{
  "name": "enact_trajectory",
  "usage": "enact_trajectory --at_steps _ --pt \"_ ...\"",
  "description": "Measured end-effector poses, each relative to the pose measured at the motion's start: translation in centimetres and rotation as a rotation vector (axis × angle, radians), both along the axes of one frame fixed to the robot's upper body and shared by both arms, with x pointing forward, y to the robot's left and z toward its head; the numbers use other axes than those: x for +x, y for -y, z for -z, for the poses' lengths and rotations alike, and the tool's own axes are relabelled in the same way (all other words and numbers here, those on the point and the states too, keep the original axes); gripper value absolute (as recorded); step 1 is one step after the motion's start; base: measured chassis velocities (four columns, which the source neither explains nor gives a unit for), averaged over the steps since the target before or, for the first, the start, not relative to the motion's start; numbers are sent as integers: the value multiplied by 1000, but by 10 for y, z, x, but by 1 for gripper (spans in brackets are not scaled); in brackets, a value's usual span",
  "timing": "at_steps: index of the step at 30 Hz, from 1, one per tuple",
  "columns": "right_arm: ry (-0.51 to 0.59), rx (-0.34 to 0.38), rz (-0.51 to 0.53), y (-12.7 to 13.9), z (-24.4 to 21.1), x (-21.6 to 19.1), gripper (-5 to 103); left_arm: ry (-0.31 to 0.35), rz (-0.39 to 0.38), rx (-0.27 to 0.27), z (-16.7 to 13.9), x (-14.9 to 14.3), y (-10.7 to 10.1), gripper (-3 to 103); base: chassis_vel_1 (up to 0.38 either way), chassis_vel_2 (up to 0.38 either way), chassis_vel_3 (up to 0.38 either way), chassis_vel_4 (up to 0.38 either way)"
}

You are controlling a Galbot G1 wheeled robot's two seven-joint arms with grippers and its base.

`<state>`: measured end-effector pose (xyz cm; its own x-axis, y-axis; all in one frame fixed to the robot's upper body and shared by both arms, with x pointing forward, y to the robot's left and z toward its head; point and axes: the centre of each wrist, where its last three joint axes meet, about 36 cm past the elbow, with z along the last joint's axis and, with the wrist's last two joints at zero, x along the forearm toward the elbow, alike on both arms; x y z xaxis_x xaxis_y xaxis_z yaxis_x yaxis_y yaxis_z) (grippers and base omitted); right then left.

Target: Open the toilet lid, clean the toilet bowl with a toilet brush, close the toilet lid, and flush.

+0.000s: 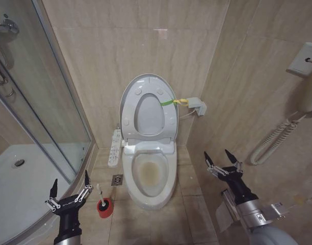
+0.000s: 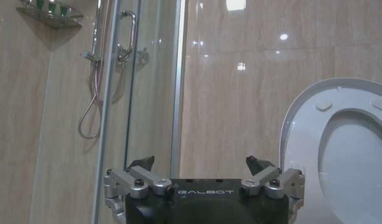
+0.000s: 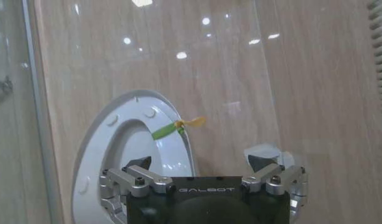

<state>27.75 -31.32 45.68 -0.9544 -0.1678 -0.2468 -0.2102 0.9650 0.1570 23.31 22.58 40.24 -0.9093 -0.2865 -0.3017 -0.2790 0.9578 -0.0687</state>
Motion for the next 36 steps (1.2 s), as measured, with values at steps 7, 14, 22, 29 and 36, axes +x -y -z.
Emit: enact_trajectory --at_steps 7,14,22,29,36 --pt "13 19 -17 2 2 -1 100 0 0 0 0 0 0 99 -7 3 2 -9" --pt "12 18 -14 3 4 0 100 0 0 0 0 0 0 99 -112 108 98 -119" --pt "28 -3 21 9 6 7 100 0 0 0 0 0 0 99 -218 205 213 -210" --pt "46 -21 52 11 8 15 100 0 0 0 0 0 0 99 -114 122 107 -89" --pt "76 -39 72 12 9 24 100 0 0 0 0 0 0 99 34 -66 -51 46"
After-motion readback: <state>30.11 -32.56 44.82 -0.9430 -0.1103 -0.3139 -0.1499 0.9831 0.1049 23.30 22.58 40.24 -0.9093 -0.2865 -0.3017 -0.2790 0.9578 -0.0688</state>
